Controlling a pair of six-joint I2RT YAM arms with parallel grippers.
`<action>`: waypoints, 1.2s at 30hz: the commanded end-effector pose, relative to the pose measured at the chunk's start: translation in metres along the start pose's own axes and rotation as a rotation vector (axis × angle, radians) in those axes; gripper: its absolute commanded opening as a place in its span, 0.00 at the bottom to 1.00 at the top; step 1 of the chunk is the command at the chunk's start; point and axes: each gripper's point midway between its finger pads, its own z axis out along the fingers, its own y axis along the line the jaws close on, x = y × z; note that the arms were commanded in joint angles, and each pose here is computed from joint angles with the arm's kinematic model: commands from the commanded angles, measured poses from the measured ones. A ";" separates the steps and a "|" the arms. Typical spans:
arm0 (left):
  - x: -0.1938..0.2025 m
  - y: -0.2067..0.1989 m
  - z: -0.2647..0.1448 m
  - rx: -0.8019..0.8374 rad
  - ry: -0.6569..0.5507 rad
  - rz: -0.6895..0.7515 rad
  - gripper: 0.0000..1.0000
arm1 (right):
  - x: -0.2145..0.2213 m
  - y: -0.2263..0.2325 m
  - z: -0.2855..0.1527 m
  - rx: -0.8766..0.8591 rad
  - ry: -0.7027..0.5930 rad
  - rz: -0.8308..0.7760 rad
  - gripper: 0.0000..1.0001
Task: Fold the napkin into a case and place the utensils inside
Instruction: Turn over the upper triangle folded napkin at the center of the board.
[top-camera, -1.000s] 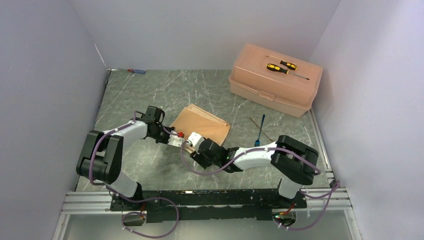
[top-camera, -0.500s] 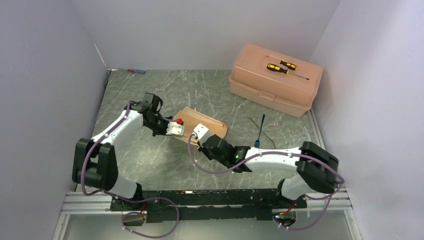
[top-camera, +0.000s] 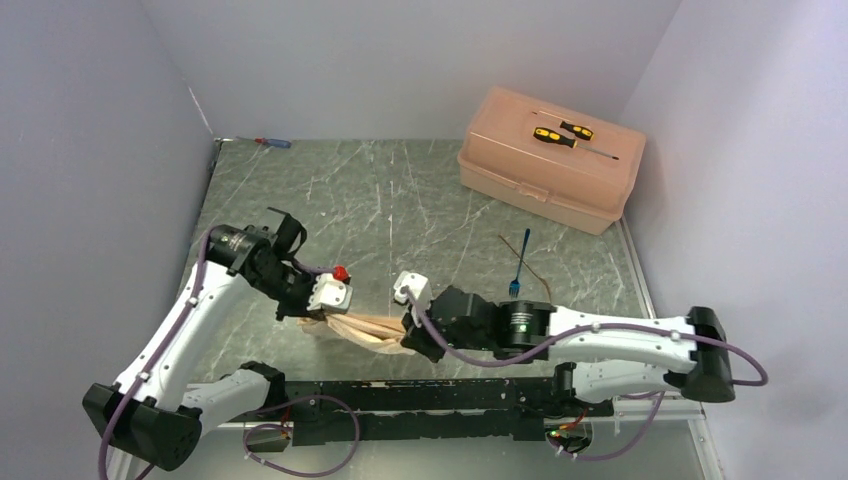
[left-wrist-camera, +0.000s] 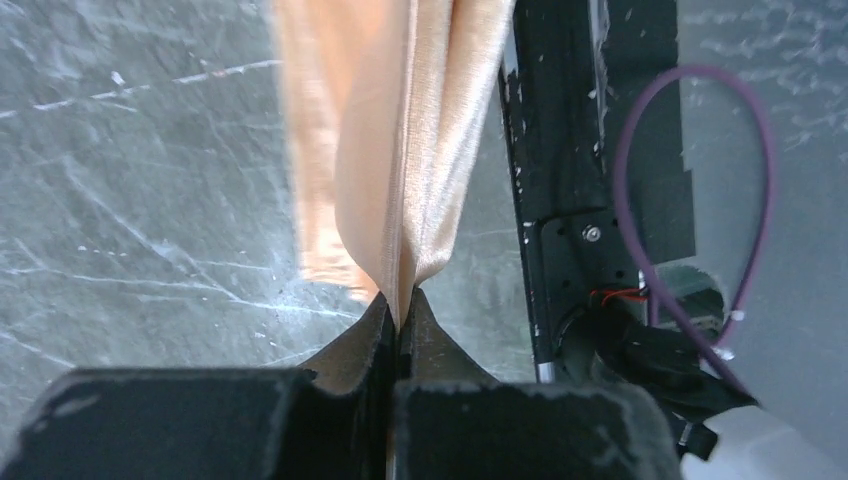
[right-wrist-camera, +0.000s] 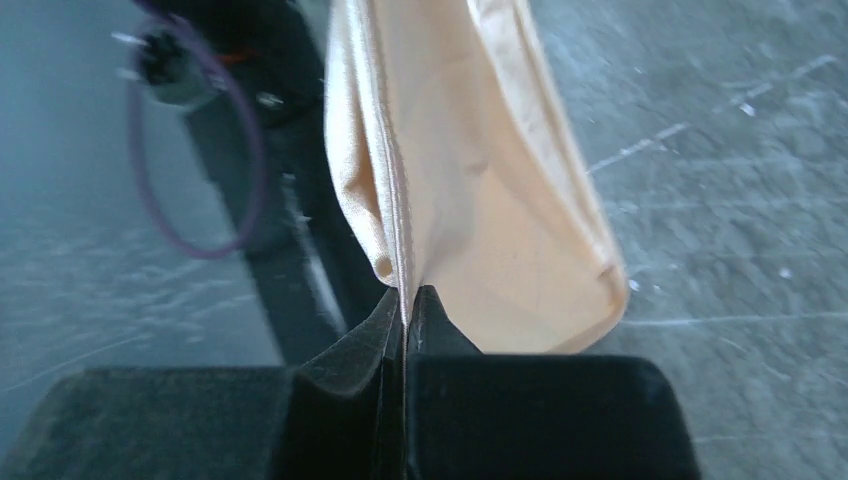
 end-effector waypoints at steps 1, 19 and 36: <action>-0.031 -0.046 -0.023 0.135 -0.074 -0.237 0.03 | -0.035 0.029 -0.041 -0.174 -0.048 0.121 0.00; 0.054 0.216 0.089 0.315 -0.101 -0.823 0.03 | 0.022 -0.218 0.097 -0.063 0.107 0.436 0.00; 0.069 0.316 0.092 -0.007 -0.156 -1.008 0.66 | -0.008 -0.351 0.071 0.448 -0.002 0.515 0.75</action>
